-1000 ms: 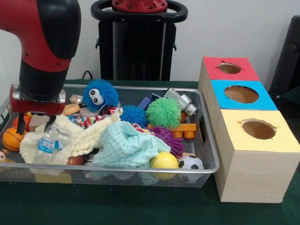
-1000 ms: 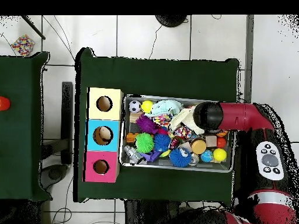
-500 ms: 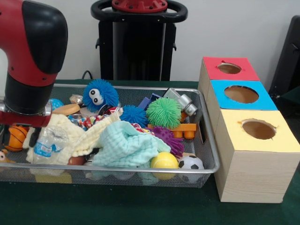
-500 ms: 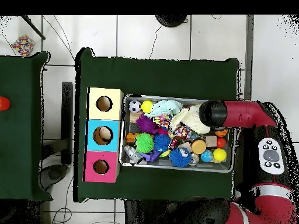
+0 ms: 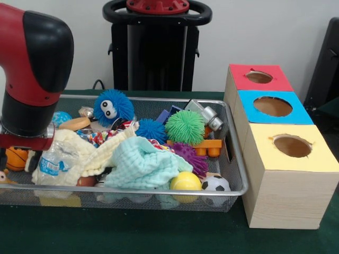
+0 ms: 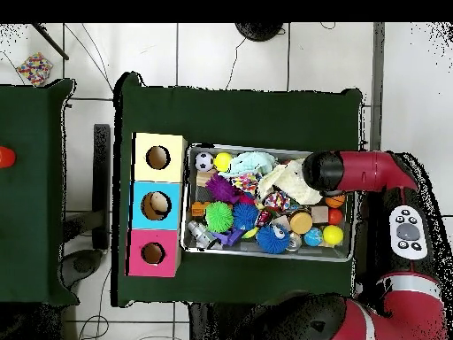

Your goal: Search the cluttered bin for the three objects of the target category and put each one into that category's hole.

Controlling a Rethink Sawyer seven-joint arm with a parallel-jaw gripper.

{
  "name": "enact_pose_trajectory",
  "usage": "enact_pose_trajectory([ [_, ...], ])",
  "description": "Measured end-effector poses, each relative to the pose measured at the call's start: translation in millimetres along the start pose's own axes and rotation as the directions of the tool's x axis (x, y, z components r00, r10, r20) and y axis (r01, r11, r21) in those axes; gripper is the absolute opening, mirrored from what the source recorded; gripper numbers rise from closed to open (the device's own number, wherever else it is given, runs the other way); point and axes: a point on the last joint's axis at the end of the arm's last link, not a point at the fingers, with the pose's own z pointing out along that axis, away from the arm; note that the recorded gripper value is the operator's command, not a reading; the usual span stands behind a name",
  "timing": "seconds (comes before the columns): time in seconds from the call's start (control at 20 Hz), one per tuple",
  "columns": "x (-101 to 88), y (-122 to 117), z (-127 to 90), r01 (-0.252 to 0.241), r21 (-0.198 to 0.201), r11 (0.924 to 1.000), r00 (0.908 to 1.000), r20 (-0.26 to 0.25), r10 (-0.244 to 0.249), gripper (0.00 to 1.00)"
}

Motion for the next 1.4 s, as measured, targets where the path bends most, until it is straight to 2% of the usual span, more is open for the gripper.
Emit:
enact_pose_trajectory([
  [0.3, -3.1, -2.4, 4.5, -0.002, 0.005, 1.0000, 1.0000, 0.003, 0.002, 1.00],
  [0.85, 0.8, -13.8, 19.9, 0.026, 0.057, 0.9980, 0.9996, -0.015, -0.025, 1.00],
  [1.4, 1.3, -17.2, 29.6, 0.024, 0.065, 0.9976, 0.9995, -0.022, -0.022, 1.00],
])
